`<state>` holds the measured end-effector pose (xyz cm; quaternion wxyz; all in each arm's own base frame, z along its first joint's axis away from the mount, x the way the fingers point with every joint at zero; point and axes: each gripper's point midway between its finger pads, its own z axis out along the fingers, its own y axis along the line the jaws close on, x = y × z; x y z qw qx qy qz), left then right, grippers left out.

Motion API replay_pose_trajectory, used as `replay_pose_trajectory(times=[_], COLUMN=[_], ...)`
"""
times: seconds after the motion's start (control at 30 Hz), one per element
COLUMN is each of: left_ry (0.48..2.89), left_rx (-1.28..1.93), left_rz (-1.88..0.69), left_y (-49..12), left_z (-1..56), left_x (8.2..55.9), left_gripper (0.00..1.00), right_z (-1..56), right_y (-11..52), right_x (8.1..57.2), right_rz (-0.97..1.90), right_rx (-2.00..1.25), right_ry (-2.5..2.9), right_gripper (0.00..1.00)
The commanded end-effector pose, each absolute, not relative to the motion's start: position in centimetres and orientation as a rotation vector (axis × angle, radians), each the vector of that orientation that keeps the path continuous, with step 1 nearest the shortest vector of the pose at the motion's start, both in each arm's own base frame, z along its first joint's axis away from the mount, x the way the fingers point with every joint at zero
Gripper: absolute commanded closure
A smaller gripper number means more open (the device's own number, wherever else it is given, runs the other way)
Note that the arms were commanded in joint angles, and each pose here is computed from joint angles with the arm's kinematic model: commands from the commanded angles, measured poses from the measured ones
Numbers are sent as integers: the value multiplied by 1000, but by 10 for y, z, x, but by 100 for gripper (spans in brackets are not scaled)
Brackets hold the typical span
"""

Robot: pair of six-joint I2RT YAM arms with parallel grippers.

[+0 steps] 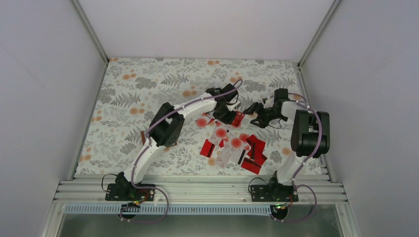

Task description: Put the credit cards into the card holder

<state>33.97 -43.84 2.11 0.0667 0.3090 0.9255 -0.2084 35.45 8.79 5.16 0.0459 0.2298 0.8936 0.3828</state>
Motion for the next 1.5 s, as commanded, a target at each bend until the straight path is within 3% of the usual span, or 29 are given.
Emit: replay_pose_trajectory(times=[0.0,0.43,1.13,1.47], left_ry=[2850,2844,2840,2845], left_rx=[967,996,1039,1037], left_rz=[-559,-557,-558,-564], left_y=[-428,-427,-429,-429], left_z=[-7,-10,-10,-10], left_x=[330,329,328,328], left_gripper=[97,98,98,98], right_z=[51,41,49,31], right_y=[89,101,122,137], right_x=[369,383,392,382], right_rz=[1206,1356,1547,1571], right_rx=[640,545,346,302], right_ry=[2695,2636,2545,2598], right_gripper=[26,34,73,76])
